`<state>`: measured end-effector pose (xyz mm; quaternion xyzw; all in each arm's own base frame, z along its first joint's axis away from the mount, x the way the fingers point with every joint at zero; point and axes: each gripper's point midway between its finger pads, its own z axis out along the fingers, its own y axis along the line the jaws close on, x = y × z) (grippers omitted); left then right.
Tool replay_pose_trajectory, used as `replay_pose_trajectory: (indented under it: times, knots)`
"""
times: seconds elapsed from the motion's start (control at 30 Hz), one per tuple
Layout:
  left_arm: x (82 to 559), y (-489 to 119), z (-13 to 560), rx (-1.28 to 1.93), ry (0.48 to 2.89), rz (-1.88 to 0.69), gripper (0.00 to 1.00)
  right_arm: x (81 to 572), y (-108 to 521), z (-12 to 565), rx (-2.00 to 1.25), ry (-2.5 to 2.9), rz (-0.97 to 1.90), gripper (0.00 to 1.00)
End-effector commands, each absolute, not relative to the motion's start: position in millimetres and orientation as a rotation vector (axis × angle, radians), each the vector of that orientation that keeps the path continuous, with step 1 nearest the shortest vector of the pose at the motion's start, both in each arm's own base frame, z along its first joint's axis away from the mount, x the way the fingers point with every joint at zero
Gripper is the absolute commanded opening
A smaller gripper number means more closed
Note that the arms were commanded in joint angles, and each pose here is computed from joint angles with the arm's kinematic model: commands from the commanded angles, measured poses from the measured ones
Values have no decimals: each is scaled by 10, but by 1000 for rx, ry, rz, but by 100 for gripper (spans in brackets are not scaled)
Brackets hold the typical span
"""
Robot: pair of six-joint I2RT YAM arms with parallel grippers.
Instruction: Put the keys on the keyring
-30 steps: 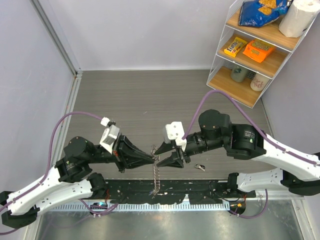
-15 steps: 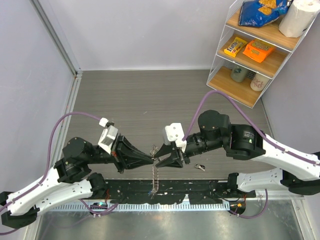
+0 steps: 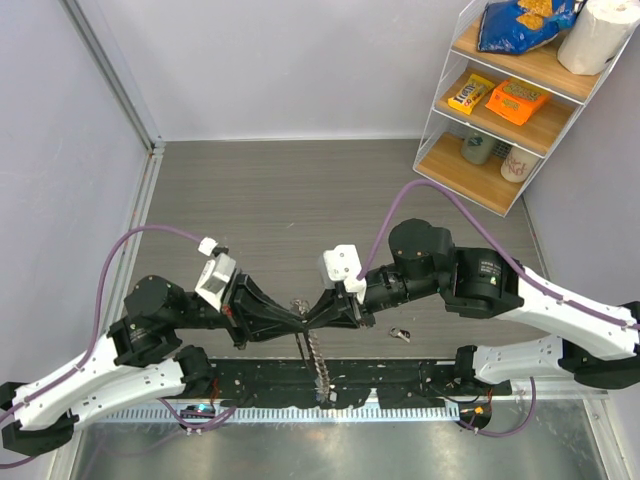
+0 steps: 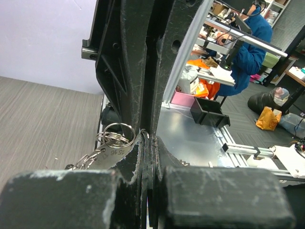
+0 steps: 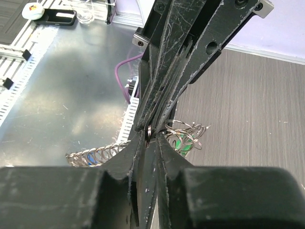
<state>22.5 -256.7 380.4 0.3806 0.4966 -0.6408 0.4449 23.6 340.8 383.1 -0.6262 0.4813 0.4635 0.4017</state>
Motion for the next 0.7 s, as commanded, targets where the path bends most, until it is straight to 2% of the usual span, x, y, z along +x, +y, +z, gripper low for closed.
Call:
replay_pose_trajectory:
  times: [0.0, 0.2, 0.57, 0.67]
  knots:
    - [274, -2516, 4079, 880, 1121, -1567, 0, 118, 3492, 3985, -1593, 1129, 1228, 6]
    - [292, -2490, 4098, 861, 1116, -1557, 0, 70, 3469, 3957, -1592, 1117, 1214, 5]
    - [350, -2479, 4106, 821, 1103, -1540, 0, 57, 3392, 4238, -1449, 1055, 1271, 5]
    - [361, -2440, 4122, 792, 1085, -1536, 11, 79, 3350, 4271, -1400, 1054, 1275, 5]
